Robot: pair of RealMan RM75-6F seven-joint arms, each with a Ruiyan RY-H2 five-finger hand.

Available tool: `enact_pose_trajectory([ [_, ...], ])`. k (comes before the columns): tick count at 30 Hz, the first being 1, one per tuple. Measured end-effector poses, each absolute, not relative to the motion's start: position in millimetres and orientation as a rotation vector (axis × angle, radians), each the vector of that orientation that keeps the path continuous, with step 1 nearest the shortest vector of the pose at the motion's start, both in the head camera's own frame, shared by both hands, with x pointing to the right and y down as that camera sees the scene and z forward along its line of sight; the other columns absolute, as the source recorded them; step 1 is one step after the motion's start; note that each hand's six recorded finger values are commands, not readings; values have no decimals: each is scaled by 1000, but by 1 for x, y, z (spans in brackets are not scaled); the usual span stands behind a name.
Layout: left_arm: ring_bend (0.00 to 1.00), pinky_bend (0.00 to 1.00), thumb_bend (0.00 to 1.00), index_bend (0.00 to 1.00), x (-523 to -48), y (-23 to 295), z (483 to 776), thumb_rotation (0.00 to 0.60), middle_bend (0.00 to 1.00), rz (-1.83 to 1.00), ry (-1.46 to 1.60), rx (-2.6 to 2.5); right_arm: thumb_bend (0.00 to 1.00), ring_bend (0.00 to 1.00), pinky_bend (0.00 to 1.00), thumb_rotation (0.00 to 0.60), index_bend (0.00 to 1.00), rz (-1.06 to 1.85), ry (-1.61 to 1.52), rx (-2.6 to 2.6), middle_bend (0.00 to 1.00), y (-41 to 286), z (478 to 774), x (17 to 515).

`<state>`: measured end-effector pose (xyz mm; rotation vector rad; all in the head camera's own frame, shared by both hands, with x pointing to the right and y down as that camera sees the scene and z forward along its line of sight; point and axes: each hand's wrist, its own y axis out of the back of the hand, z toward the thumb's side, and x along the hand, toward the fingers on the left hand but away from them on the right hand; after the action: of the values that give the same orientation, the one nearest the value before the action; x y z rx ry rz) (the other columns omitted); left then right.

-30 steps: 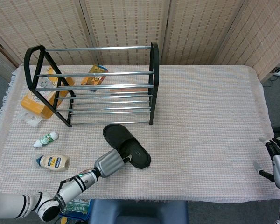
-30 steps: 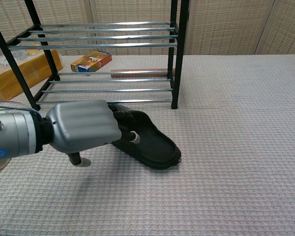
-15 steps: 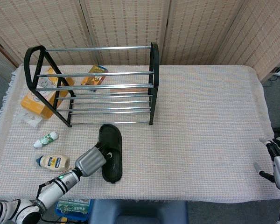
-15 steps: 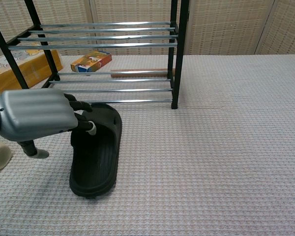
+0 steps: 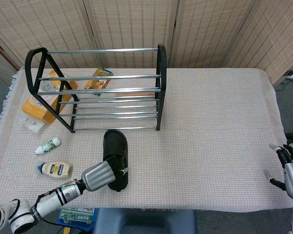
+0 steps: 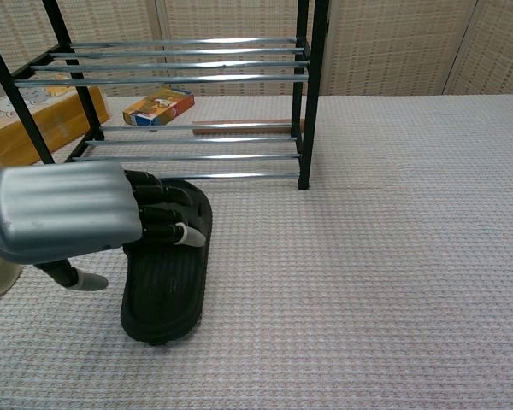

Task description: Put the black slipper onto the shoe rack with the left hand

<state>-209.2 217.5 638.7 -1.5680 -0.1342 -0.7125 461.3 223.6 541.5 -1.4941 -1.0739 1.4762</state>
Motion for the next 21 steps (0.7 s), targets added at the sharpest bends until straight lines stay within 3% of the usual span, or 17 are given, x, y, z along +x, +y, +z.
enact_pose_trajectory([
  [10, 125, 262, 224, 119, -231, 215, 667, 600, 177, -571, -219, -1504, 219, 184, 202, 600, 152, 1477, -1066, -1494, 248, 223, 541, 457],
  [21, 108, 260, 224, 113, -213, 226, 675, 600, 156, -469, -263, -1481, 216, 184, 202, 600, 152, 1477, -1064, -1494, 248, 224, 539, 454],
])
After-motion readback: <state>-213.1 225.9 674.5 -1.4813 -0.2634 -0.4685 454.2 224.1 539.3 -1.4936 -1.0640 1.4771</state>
